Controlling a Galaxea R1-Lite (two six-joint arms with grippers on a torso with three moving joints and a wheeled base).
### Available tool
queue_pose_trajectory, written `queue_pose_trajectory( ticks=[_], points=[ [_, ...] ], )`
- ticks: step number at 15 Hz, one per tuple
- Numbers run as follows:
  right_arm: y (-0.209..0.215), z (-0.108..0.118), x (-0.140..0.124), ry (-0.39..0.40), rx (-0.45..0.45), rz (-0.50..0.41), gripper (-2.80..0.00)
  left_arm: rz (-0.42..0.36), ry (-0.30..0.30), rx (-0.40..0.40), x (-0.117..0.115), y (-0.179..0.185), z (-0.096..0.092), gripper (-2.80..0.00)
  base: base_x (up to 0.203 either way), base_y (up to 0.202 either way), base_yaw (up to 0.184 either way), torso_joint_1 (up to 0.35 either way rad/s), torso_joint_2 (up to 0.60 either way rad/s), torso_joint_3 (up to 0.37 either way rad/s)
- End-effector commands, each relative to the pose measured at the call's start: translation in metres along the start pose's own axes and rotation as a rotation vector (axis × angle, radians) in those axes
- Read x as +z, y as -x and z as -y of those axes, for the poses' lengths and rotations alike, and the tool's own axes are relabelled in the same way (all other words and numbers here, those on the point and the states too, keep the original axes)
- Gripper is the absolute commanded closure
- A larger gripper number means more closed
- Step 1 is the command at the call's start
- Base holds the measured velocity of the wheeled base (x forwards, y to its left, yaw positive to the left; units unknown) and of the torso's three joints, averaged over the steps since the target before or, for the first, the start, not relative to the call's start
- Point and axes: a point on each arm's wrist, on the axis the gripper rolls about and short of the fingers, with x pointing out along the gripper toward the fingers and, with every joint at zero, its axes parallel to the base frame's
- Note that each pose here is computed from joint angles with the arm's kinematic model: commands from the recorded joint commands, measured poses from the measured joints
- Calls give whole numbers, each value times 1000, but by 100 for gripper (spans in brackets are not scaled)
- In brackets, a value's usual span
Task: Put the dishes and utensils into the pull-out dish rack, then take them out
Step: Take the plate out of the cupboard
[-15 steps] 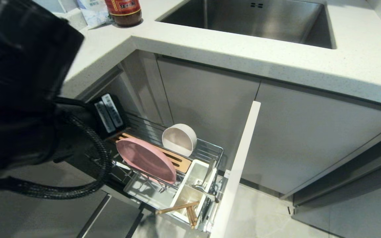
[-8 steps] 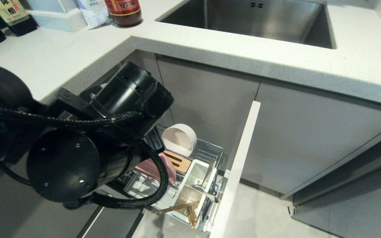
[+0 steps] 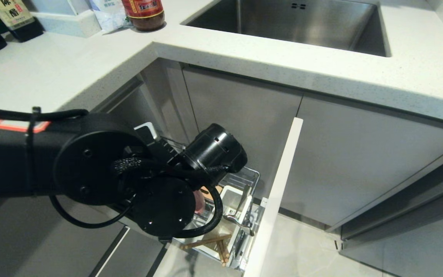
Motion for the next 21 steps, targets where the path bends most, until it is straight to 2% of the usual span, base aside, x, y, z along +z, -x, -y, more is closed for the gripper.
queue_pose_trajectory(
  ticks=[1,7,15,16,21],
  points=[
    [0,0,0,0,0,-1,0,6,-21,35,-12,-11,5,-280,0,0,0,0,0,0],
    [0,0,0,0,0,-1,0,31,9,73,-22,-36,13,-280,0,0,0,0,0,0],
    [0,0,0,0,0,-1,0,65,10,86,-22,-39,13,-280,0,0,0,0,0,0],
    [0,0,0,0,0,-1,0,67,9,84,-21,-38,13,0,0,0,0,0,0,0],
    [0,0,0,-1,0,-1,0,71,22,73,-17,-33,11,0,0,0,0,0,0,0]
  ],
)
